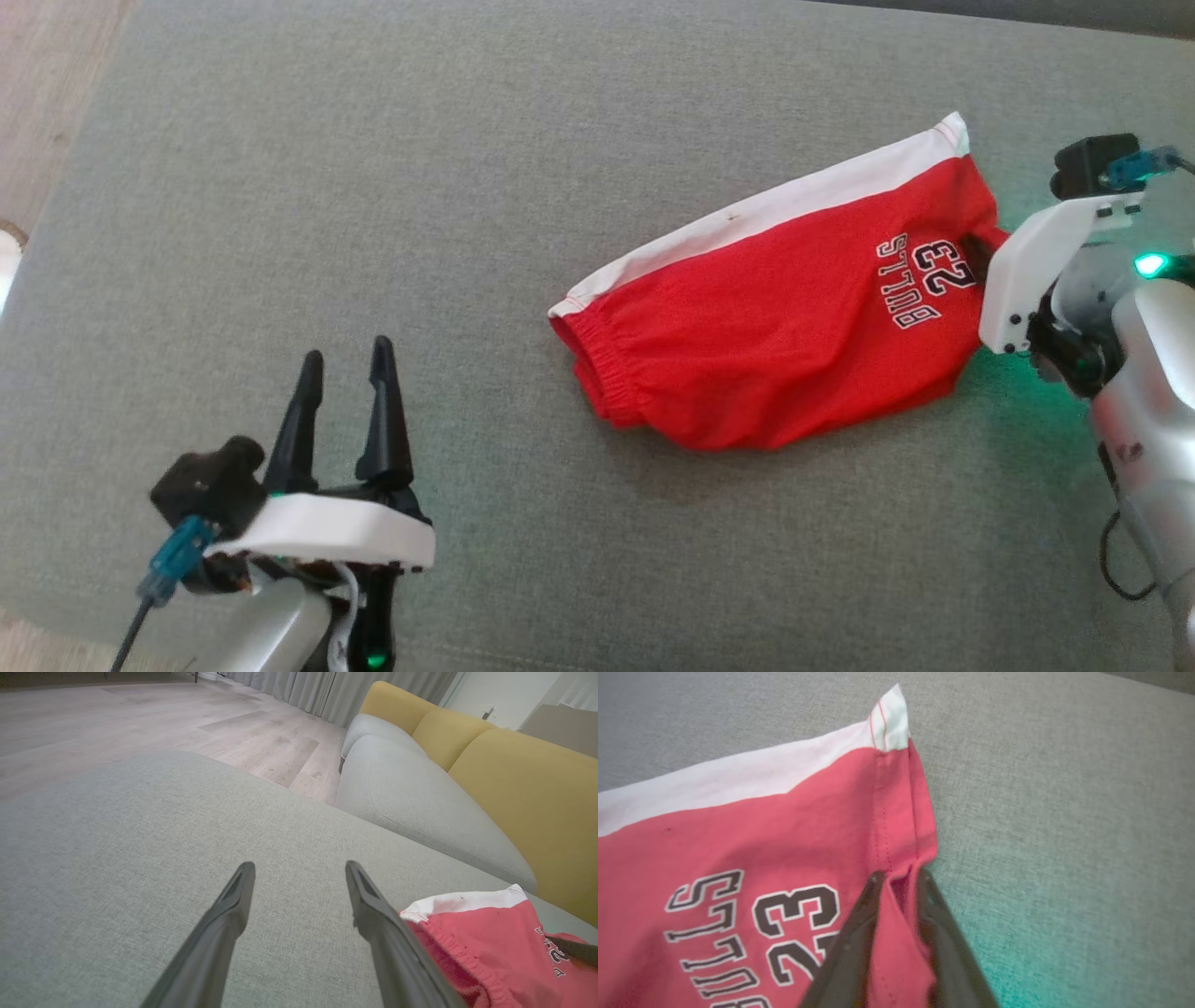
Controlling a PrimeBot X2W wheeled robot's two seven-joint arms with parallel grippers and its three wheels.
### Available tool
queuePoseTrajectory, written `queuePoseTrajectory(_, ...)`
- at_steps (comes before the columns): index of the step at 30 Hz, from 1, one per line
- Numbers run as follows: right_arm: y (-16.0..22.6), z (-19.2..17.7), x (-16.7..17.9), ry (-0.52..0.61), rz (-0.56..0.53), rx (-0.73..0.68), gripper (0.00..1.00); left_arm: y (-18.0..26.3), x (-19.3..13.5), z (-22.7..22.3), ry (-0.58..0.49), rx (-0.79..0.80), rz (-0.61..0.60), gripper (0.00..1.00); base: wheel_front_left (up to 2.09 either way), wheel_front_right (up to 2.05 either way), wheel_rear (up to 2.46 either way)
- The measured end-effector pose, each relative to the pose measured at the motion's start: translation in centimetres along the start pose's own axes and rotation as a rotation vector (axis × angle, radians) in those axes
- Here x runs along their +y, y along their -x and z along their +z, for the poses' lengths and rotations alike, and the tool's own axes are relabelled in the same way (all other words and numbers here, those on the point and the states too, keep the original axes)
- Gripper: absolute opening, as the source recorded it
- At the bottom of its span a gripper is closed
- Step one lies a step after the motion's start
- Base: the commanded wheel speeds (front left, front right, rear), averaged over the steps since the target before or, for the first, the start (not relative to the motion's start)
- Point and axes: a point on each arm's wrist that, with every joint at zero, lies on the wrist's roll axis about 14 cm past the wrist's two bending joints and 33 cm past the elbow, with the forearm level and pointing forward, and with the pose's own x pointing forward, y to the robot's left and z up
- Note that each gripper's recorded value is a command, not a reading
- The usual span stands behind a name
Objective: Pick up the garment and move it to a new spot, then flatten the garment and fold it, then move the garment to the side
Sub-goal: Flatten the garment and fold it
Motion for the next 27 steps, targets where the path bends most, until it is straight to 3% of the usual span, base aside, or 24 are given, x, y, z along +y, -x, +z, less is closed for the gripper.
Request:
queuePoseTrajectory(10, 3.5, -0.2, -1.5, -0.143, -0.02, -0.214, 0.0, -0.1, -1.2, 1.0, 0.003, -0.034, -0.041, 1.0, 0.0, 0.0, 0.0)
queuePoseTrajectory(19, 7.6, -5.4, -3.6, -0.25, -0.12, -0.285, 0.0, -0.1, -2.9, 0.9, -0.007, -0.034, -0.101, 1.0, 0.0, 0.0, 0.0)
queuePoseTrajectory(27, 11.1, -6.7, -2.9, -0.355, -0.178, -0.387, 0.0, 0.5, -4.1, 1.1, -0.012, -0.043, -0.136, 1.0, 0.0, 0.0, 0.0)
